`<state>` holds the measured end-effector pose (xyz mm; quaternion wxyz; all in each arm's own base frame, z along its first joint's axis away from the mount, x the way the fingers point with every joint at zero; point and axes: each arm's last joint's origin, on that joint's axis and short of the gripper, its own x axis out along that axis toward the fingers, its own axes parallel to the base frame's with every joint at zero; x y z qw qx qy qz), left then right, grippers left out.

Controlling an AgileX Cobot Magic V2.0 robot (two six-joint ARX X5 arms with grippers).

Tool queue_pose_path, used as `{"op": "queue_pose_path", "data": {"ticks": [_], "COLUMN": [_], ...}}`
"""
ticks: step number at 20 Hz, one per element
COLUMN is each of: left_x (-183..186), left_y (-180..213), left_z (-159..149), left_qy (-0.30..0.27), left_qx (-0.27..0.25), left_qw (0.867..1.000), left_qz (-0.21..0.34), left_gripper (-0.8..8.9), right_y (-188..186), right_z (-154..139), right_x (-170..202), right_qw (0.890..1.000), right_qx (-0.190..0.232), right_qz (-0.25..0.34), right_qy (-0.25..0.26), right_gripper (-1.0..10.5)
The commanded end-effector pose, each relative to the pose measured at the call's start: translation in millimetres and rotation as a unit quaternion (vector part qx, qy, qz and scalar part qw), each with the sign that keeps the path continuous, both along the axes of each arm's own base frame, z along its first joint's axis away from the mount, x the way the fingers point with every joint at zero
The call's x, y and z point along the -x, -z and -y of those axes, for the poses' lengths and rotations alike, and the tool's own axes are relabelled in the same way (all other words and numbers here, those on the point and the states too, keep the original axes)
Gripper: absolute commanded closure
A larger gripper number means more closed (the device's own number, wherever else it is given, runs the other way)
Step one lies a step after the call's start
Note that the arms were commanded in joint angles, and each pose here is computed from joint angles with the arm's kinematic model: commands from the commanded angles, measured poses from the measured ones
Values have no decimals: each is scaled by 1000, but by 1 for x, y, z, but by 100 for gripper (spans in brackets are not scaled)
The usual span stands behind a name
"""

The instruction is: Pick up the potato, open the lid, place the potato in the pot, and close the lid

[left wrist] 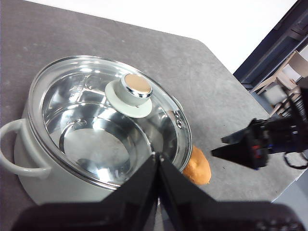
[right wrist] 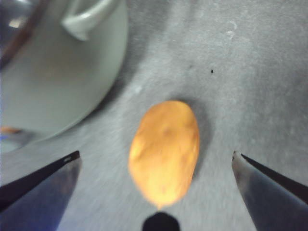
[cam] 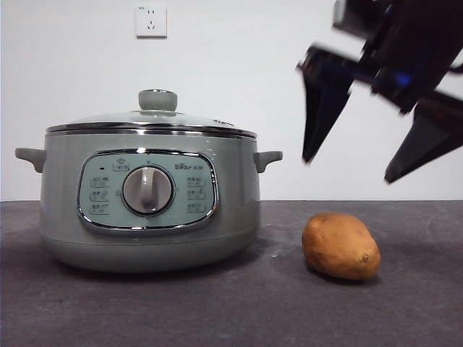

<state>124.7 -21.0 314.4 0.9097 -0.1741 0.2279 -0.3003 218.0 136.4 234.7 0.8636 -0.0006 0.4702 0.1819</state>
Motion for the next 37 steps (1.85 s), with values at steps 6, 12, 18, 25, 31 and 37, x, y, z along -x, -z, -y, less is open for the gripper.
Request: {"op": "queue_pose_path", "data": {"ticks": [6,12,18,25,31,37], "left_x": [1,0,0,-22,-61,-97], "left_y": [-1,-1,-1,0,4,-15], "left_z": [0,0,0,3,27,76], "left_qy": [4,4,3,8,26,11], "left_qx": [-4,-5,-5,-5,-23,-128], "left_qw": [1000,1000,1000,1000,999,991], "left_qz": [9,9,9,16,9,28], "left_gripper": [818,818,819,713,522,454], "right_y": [50,67,54,-7,-40,-42], "right_z": [-20,-23,-20,6,24,29], "right_x": [-29,-34,-28,11,40,46], "right_qw": [998,996,997,999,1000,1000], "right_qx": [35,44,38,29,3,17], "right_qz": [-50,-73,-69,-25,23,18], "right_qy": [6,12,8,-13,-9,-2], "right_gripper": [322,827,957,957,957,957]}}
